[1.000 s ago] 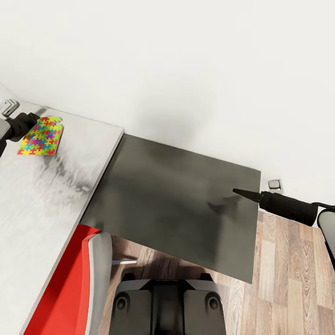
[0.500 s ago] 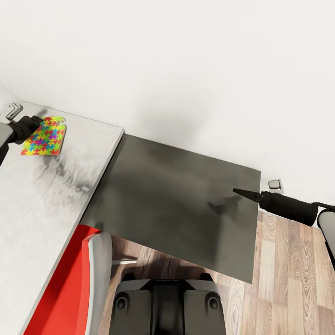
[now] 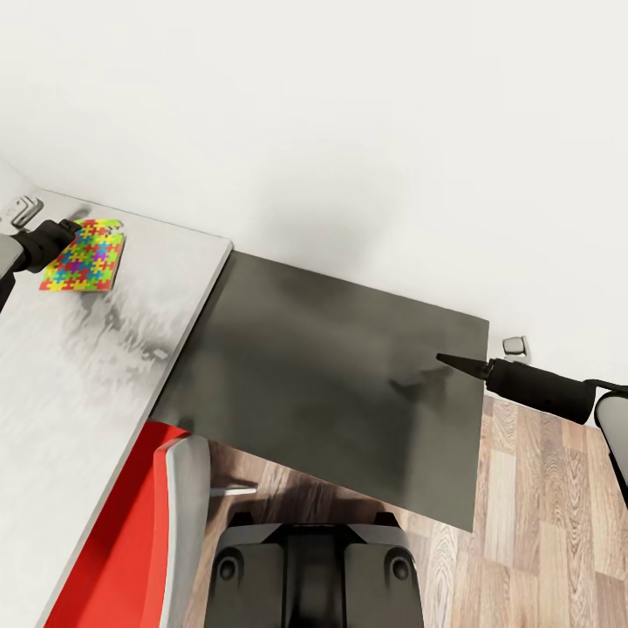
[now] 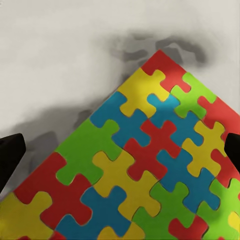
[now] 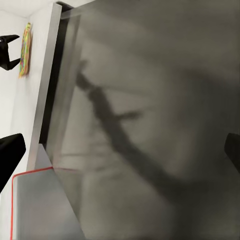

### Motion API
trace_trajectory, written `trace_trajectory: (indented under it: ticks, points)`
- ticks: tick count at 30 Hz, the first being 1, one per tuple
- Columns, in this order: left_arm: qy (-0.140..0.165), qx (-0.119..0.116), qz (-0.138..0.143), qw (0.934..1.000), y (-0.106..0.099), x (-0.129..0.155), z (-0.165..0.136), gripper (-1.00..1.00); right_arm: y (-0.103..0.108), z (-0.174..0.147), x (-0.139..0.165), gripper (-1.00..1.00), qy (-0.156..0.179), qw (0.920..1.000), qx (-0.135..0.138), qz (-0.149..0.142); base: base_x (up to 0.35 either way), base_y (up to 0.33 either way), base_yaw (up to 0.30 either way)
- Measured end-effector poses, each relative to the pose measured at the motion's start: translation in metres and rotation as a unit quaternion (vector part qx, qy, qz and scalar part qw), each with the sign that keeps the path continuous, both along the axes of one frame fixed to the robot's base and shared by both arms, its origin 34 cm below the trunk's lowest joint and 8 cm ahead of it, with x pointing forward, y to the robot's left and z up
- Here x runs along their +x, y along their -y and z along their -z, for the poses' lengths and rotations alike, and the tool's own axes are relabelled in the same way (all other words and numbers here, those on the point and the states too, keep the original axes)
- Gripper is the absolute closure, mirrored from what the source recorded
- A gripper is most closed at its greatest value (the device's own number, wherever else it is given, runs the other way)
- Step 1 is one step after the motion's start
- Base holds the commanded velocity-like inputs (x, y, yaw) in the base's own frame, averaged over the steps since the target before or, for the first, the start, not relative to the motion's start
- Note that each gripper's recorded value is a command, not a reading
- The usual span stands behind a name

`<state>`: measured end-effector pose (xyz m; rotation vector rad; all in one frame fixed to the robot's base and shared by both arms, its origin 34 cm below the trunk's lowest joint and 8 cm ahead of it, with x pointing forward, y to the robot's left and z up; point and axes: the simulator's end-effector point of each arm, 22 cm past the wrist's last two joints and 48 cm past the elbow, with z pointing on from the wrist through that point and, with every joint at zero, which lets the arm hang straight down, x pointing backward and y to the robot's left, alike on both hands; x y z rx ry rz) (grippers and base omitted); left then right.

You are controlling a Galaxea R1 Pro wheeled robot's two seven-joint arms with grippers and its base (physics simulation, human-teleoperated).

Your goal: Put all the toys in the child's room - the three board games (two on the bed and one on the table), the two jigsaw puzzles on the table, and the tennis ball on the table - inside the toy box on the table in the child's room.

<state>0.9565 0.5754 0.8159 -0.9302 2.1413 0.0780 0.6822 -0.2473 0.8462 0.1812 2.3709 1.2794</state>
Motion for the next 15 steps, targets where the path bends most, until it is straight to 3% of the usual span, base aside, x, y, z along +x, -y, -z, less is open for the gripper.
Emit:
trace_trajectory:
  ticks: [15]
  points:
    - [-0.001,-0.002,0.001,1.0000,0.0009,-0.0011,0.0018,-1.00,0.0001,0.0000,-0.0001,-1.00,0.000,1.0000,0.000,0.000,0.000,0.000,0.000]
